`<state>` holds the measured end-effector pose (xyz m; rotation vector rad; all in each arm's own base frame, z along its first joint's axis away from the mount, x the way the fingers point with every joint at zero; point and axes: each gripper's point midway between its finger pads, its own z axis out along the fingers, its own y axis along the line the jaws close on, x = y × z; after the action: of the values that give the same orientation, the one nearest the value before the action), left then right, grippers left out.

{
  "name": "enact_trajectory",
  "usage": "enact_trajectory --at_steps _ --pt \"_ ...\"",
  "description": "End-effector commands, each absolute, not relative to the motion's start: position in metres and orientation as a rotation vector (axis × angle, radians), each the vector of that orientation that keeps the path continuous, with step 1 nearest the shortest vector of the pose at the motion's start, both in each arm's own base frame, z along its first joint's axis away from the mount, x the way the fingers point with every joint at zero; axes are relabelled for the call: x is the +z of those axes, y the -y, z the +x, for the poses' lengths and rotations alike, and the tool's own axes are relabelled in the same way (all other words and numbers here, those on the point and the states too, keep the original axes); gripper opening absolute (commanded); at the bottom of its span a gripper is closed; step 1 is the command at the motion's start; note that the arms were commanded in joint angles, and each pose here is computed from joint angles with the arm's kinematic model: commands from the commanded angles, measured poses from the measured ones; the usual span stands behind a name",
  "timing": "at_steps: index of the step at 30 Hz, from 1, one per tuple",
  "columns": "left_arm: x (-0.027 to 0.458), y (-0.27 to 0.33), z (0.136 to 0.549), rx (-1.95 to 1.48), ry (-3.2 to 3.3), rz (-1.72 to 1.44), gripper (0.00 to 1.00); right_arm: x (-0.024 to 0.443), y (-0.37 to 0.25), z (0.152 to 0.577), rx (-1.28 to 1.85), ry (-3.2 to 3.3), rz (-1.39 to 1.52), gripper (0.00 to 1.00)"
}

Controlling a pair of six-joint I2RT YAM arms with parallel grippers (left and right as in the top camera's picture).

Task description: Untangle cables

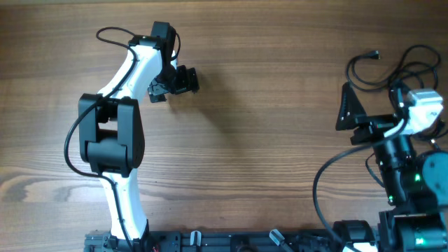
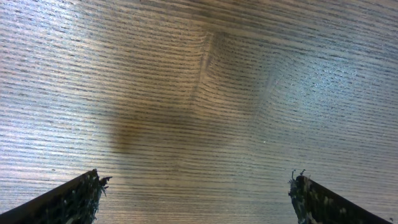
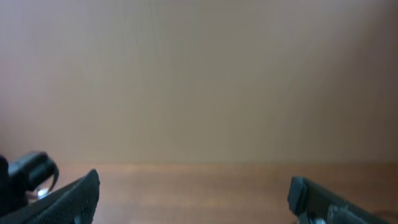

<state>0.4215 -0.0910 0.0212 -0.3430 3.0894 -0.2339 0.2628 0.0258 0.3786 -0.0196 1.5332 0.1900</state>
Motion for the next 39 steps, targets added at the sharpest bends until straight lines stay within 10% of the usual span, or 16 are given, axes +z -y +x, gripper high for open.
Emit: enact_trajectory --at_steps 1,18,39 --pt "0.019 0.09 0.425 -0.22 -3.089 -0.316 1.0 0.38 -0.03 0.254 0.206 -1.458 -0.044 1.0" --pt "0.019 0.09 0.425 -0.22 -3.089 -0.316 1.0 0.36 -0.033 0.181 0.229 -0.927 -0.099 1.0" --pt "0.019 0.09 0.425 -0.22 -3.089 -0.316 1.0 0.222 -0.029 0.24 0.222 -1.382 -0.029 1.0"
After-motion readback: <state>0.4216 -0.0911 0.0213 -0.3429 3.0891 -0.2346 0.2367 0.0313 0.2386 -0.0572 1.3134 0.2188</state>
